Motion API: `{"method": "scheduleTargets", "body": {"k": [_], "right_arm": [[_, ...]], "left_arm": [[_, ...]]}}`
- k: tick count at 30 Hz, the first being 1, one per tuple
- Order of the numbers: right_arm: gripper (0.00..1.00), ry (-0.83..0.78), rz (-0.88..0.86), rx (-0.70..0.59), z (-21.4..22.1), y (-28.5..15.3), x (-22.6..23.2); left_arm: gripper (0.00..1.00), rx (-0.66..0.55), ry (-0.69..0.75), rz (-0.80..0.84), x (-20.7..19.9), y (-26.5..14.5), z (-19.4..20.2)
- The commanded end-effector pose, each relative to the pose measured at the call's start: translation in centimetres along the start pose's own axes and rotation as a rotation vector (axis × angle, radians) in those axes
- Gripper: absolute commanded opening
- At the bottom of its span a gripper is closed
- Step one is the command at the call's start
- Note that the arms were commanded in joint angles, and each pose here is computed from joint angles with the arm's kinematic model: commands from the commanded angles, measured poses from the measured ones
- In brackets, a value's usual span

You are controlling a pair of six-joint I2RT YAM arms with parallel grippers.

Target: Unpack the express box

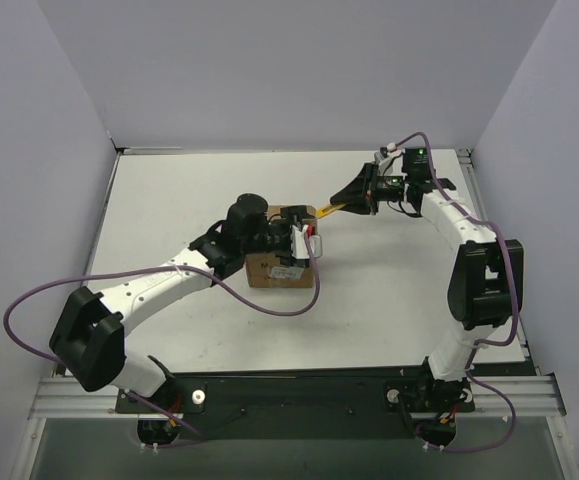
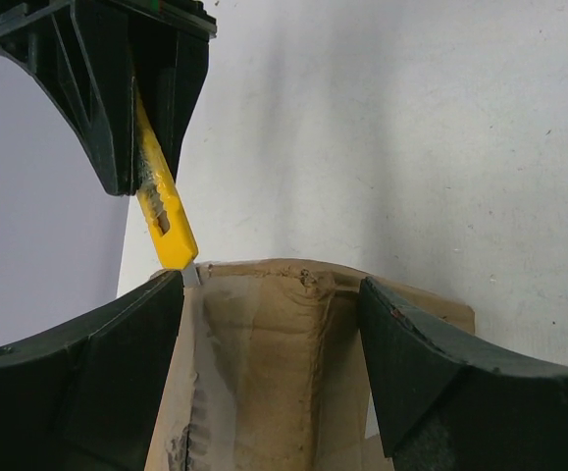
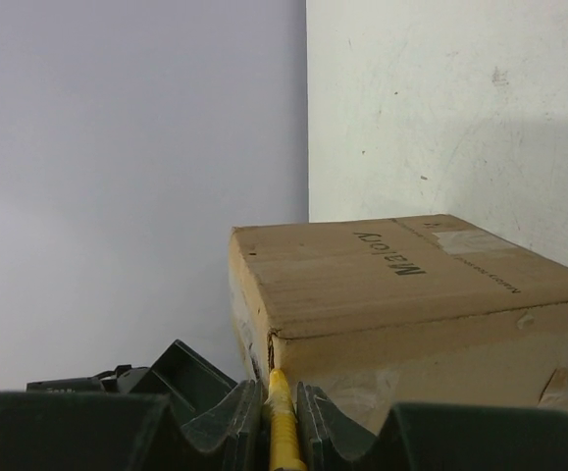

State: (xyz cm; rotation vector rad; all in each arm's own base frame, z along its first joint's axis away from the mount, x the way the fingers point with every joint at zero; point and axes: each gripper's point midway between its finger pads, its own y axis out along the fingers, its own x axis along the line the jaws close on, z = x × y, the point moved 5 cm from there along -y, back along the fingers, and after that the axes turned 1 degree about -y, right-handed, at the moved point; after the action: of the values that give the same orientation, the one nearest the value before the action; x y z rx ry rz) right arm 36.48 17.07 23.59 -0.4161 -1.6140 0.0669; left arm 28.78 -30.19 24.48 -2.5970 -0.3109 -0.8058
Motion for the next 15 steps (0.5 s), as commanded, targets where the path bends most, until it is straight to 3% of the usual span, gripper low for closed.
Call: {"method": "scheduleTargets", "body": {"k": [1, 15], "right_arm": [[0.00, 0.005, 0.001, 0.022, 1.6, -0.8, 0.6], [0.00, -0.032, 0.009, 0.040, 2.7, -1.0, 0.6]], "left_arm": [[0.80, 0.042, -0.023, -0.105, 2.5, 0.2, 1.0], [0.80, 0.054, -0.074, -0.170, 3.7, 0.2, 1.7]]}}
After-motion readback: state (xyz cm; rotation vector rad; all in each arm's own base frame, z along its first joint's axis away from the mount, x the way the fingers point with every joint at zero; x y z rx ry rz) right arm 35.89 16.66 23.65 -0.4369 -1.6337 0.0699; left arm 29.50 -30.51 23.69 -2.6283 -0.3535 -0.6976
